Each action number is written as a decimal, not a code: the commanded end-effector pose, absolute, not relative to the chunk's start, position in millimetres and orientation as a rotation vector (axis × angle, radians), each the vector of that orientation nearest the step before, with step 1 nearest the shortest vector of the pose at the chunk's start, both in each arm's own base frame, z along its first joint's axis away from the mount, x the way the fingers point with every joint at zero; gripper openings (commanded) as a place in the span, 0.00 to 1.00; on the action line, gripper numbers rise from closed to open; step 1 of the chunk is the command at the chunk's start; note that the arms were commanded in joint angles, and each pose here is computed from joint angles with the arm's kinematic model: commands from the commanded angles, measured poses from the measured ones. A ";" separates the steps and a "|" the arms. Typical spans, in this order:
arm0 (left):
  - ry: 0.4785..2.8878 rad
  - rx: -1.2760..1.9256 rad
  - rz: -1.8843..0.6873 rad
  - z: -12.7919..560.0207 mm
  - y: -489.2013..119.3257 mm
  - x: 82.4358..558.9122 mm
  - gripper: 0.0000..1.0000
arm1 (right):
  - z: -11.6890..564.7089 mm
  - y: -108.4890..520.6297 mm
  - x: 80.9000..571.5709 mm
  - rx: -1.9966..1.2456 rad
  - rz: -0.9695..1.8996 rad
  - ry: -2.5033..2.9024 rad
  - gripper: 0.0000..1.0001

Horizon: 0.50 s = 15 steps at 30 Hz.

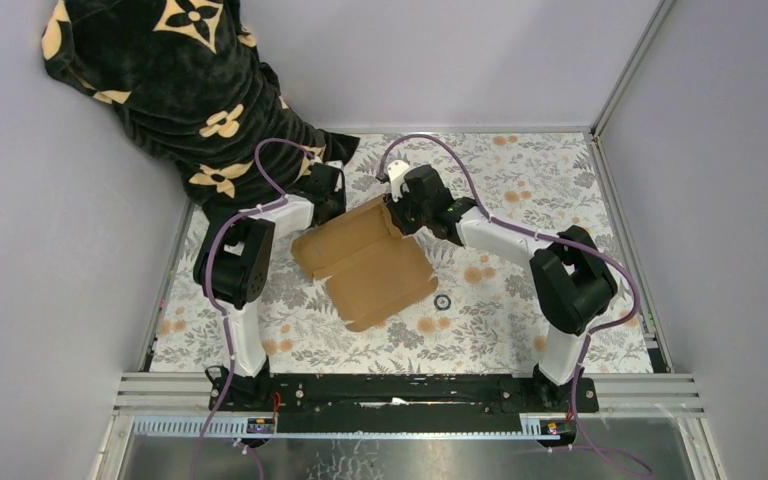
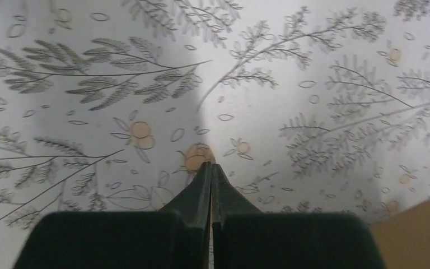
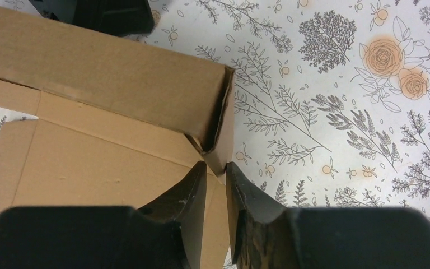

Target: Fold the paper box

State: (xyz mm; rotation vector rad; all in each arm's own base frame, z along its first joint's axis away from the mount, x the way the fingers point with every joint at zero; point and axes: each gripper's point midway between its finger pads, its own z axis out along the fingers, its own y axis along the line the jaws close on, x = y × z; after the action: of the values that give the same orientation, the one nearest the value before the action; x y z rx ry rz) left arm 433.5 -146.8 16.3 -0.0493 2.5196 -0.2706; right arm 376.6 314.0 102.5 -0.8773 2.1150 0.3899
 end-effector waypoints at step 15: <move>2.572 0.062 -0.553 -6.7 -185.6 416.3 0.02 | 90.7 361.8 382.2 -0.880 0.648 1.970 0.33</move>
State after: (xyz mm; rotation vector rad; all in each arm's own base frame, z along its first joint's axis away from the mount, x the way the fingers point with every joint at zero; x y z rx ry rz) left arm 430.4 -179.6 16.5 0.0253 2.5073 -0.5103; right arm 372.1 341.0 69.9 -0.8867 2.0687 0.5762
